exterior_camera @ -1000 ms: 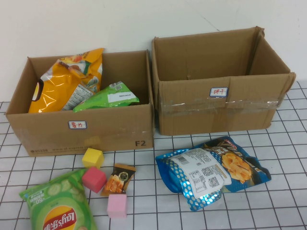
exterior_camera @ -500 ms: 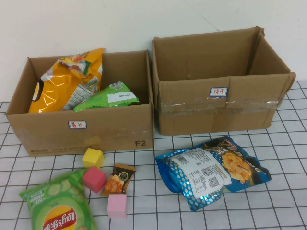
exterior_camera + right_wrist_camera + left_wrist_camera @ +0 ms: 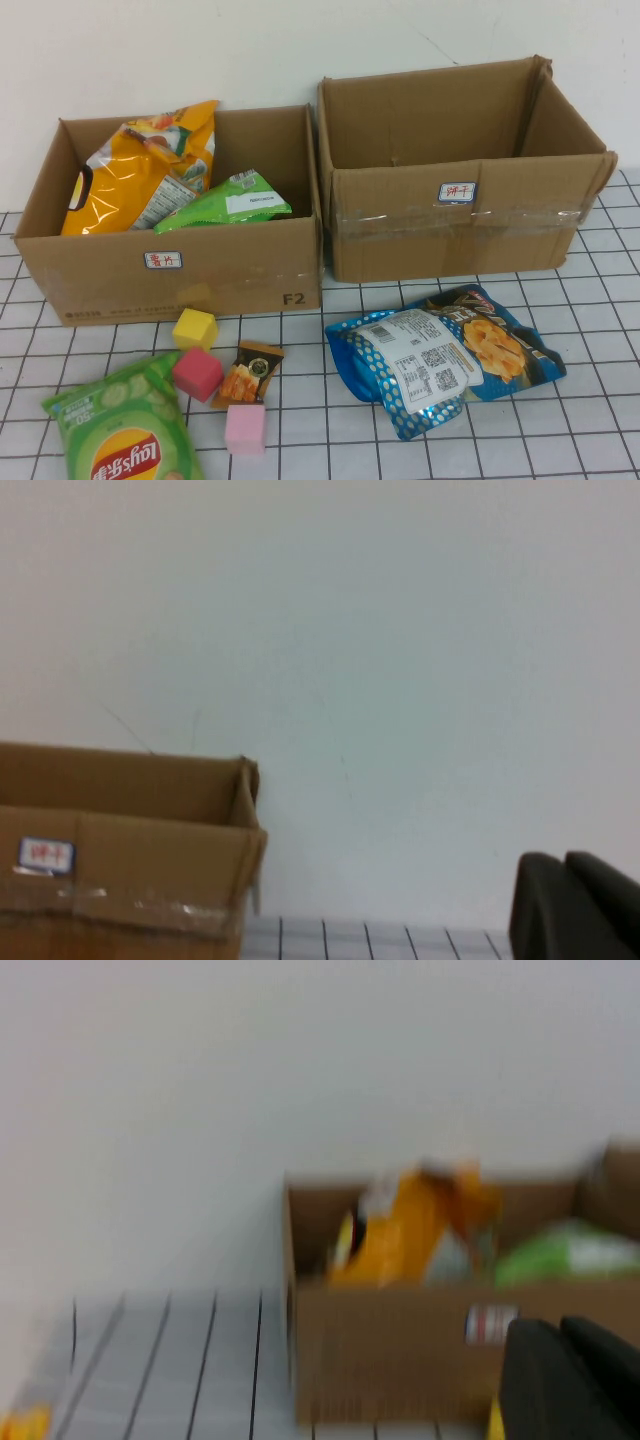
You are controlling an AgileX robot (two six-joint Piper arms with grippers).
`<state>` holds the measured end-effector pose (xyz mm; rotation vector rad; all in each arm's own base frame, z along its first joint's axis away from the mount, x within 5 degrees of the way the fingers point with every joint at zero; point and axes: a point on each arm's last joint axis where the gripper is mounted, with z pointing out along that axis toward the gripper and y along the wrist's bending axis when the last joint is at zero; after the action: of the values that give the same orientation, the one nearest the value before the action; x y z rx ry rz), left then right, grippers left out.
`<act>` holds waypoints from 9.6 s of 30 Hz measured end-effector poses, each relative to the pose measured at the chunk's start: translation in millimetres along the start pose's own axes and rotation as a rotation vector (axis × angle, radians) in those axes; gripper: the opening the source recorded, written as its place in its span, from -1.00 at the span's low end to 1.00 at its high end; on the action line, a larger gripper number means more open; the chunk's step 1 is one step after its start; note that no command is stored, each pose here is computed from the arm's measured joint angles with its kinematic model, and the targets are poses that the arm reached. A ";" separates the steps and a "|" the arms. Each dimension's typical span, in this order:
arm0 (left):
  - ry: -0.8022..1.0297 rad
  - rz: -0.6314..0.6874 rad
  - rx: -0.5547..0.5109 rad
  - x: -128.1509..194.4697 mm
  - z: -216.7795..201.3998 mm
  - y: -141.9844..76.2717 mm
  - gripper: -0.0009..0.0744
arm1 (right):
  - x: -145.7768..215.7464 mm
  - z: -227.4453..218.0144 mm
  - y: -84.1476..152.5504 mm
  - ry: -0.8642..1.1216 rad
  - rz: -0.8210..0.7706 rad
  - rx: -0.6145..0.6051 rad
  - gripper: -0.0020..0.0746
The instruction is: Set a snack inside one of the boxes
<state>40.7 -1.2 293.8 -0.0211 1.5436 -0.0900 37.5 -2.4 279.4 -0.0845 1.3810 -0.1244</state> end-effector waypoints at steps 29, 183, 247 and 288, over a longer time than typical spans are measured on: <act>1.013 -0.383 -0.178 65.4 155.6 4.0 -0.58 | 39.7 41.9 5.4 0.712 -0.160 -0.132 -0.95; 0.220 -0.021 0.388 -11.4 438.8 -77.4 -0.96 | 38.9 43.5 7.8 0.678 -0.115 -0.138 -0.95; 1.302 -0.178 0.273 76.7 265.9 -124.4 -0.51 | 36.3 48.3 33.1 0.608 -0.141 -0.444 -0.95; 1.467 0.056 0.165 109.0 293.7 -167.7 0.36 | 35.6 50.0 32.4 0.596 -0.140 -0.431 -0.95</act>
<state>329.1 -188.8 205.0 0.2768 2.9914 -0.2124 94.5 24.1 249.8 -0.5394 1.9802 0.0397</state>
